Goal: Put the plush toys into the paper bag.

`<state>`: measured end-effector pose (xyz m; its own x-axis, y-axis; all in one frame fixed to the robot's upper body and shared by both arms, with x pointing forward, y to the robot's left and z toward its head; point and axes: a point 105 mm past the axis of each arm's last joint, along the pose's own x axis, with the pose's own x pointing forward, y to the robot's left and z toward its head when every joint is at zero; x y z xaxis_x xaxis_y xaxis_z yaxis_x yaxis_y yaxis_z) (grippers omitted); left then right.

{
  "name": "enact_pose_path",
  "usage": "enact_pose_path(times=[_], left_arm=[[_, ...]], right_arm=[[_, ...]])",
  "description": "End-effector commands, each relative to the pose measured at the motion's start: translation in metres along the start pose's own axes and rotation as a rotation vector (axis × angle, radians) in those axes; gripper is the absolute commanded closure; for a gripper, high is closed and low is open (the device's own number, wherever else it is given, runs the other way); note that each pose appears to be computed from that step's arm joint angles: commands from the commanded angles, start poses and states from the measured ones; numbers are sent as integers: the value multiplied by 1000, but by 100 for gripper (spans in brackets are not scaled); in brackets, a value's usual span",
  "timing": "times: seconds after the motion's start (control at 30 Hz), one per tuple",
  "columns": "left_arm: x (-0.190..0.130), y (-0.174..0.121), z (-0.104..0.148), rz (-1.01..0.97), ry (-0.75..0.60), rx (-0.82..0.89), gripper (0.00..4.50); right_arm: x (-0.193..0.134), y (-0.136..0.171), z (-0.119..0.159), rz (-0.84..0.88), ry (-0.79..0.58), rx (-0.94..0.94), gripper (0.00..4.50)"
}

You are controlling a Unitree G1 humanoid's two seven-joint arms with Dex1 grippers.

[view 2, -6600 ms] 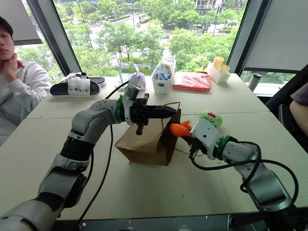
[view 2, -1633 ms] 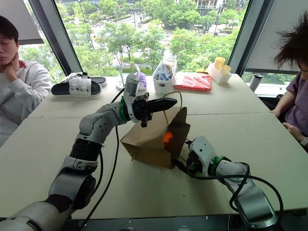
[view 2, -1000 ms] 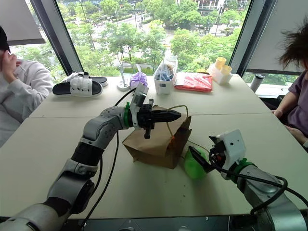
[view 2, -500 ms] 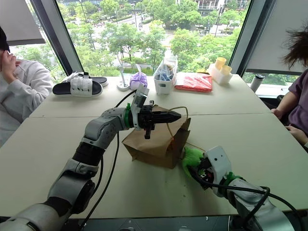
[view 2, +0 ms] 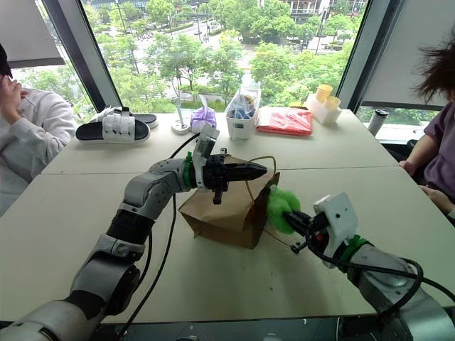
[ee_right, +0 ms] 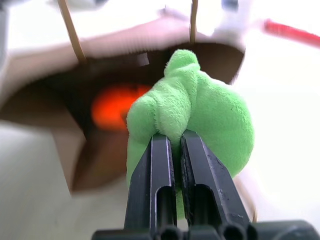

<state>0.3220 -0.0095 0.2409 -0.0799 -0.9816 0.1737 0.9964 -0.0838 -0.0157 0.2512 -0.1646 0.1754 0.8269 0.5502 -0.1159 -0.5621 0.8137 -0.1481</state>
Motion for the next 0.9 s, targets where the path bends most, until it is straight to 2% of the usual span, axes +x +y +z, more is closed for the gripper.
enact_pose_path(times=[0.03, 0.17, 0.27, 0.4, 0.5, 0.63, 0.77, 0.9], left_arm=[[4, -8, 25, -54, -60, 26, 450], [7, -9, 42, -58, -138, -1, 450], [5, -6, 55, -47, -198, -26, 450], [-5, 0, 73, -18, -312, -97, 450], [-12, 1, 71, 12, -312, -103, 450], [-21, 2, 64, 45, -306, -118, 450], [-25, -2, 61, 52, -306, -127, 450], [-28, -2, 62, 57, -312, -127, 450]], right_arm=[[6, 8, 7, 59, -19, -43, 445], [35, 11, 1, 147, 1, -118, 445], [60, 15, 21, 208, -75, -168, 445], [88, 37, 42, 339, -118, -257, 445], [97, 48, 39, 400, -66, -295, 445], [98, 46, 26, 418, 8, -325, 445], [96, 43, 25, 420, 9, -317, 299], [91, 44, 29, 429, -13, -302, 82]])
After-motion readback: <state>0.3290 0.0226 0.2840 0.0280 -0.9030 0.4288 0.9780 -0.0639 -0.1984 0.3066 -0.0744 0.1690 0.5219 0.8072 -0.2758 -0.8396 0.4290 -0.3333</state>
